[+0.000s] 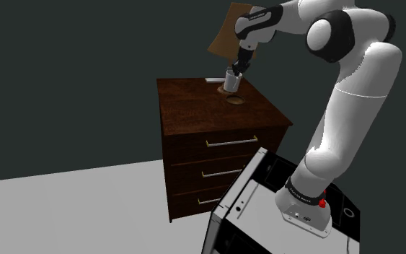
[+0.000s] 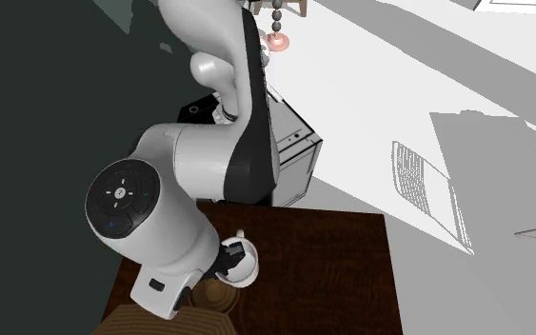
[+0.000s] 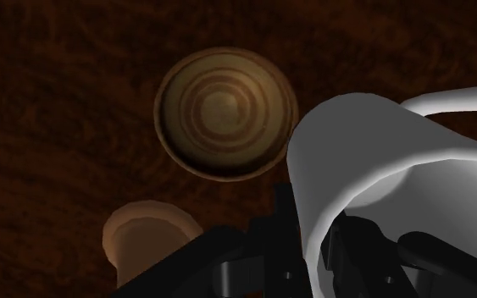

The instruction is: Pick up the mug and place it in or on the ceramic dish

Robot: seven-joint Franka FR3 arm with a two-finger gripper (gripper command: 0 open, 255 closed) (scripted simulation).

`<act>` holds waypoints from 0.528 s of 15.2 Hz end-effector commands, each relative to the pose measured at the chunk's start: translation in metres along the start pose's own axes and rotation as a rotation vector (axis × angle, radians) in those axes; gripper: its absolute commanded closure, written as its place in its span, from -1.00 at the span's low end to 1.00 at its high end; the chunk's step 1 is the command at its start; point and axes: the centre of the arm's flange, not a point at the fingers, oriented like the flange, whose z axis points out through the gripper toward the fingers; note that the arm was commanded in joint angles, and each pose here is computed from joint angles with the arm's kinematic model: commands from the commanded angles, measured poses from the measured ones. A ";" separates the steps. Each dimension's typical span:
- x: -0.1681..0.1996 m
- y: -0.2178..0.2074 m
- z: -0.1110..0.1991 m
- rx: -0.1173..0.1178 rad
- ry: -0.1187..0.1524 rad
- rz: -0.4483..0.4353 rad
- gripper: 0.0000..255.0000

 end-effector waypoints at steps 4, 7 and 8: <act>-0.002 0.073 -0.015 0.000 0.000 -0.002 1.00; -0.003 0.074 0.001 0.000 0.000 -0.002 1.00; -0.003 0.075 0.006 0.000 0.000 -0.002 1.00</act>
